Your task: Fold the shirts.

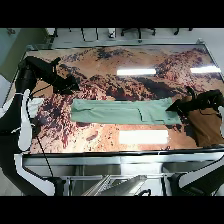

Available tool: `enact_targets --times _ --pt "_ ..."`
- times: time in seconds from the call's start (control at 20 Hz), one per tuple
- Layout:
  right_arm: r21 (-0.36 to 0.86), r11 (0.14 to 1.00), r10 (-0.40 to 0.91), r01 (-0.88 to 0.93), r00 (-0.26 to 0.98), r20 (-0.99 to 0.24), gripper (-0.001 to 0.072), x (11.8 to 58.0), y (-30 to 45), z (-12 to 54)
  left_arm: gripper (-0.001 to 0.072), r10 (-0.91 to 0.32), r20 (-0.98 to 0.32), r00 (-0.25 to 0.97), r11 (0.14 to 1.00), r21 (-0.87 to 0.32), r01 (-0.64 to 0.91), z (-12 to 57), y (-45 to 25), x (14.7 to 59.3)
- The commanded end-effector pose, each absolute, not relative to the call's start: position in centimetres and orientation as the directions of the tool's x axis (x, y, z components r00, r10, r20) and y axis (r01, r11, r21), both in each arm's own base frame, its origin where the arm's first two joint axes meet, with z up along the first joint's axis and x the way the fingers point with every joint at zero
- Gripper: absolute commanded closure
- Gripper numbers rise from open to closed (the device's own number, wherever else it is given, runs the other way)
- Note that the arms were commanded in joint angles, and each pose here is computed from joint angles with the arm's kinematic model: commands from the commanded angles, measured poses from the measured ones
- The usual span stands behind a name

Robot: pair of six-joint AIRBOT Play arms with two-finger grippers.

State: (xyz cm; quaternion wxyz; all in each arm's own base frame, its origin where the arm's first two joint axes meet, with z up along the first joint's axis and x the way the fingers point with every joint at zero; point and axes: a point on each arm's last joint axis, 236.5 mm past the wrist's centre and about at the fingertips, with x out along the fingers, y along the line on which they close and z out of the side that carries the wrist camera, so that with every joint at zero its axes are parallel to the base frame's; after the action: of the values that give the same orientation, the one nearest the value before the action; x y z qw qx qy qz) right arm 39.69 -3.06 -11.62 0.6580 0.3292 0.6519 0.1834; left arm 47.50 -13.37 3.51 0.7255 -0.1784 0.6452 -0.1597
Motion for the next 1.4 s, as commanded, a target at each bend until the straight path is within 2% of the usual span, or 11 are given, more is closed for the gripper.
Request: enact_targets --times 0.0,0.05,0.1,0.3,0.55,0.8,1.05,1.2,1.35 --pt "0.664 0.732 0.660 0.151 0.084 -0.747 0.0566 40.2 -2.5 -12.3 0.0692 -0.470 -0.873 0.127 0.882 -0.468 0.048 3.4 -15.9 47.4" --pt "0.665 0.736 0.661 0.126 0.077 -0.746 0.0686 40.3 -2.0 -12.2 0.0692 -0.474 -0.870 0.137 0.881 -0.469 0.067 3.5 -16.9 47.5" --pt "0.665 0.738 0.662 0.117 0.070 -0.746 0.0695 40.3 -1.6 -12.2 0.0692 -0.478 -0.866 0.148 0.878 -0.470 0.091 3.6 -18.1 47.6" --pt "0.652 0.754 0.644 0.083 0.106 -0.758 0.0696 41.4 -1.3 -9.2 0.0692 -0.504 -0.851 0.151 0.857 -0.471 0.207 2.7 -24.5 47.1" --pt "0.617 0.786 0.610 -0.036 0.209 -0.764 0.0697 42.3 -0.8 2.8 0.0692 -0.524 -0.847 0.085 0.816 -0.471 0.336 -4.4 -35.9 44.2" --pt "0.586 0.798 0.602 -0.142 0.235 -0.763 0.0696 40.2 3.0 10.2 0.0693 -0.645 -0.763 0.044 0.732 -0.601 0.322 -9.4 -45.9 40.7" --pt "0.561 0.791 0.610 -0.245 0.243 -0.754 0.0697 38.7 7.2 13.8 0.0693 -0.658 -0.753 -0.015 0.693 -0.612 0.381 -10.5 -49.8 39.0" --pt "0.556 0.784 0.616 -0.274 0.236 -0.752 0.0696 38.1 8.7 14.5 0.0693 -0.636 -0.770 -0.052 0.712 -0.612 0.346 -11.8 -49.0 38.2" --pt "0.560 0.781 0.619 -0.275 0.226 -0.752 0.0696 38.0 9.4 14.5 0.0693 -0.669 -0.733 -0.125 0.678 -0.670 0.301 -8.5 -47.6 37.8"
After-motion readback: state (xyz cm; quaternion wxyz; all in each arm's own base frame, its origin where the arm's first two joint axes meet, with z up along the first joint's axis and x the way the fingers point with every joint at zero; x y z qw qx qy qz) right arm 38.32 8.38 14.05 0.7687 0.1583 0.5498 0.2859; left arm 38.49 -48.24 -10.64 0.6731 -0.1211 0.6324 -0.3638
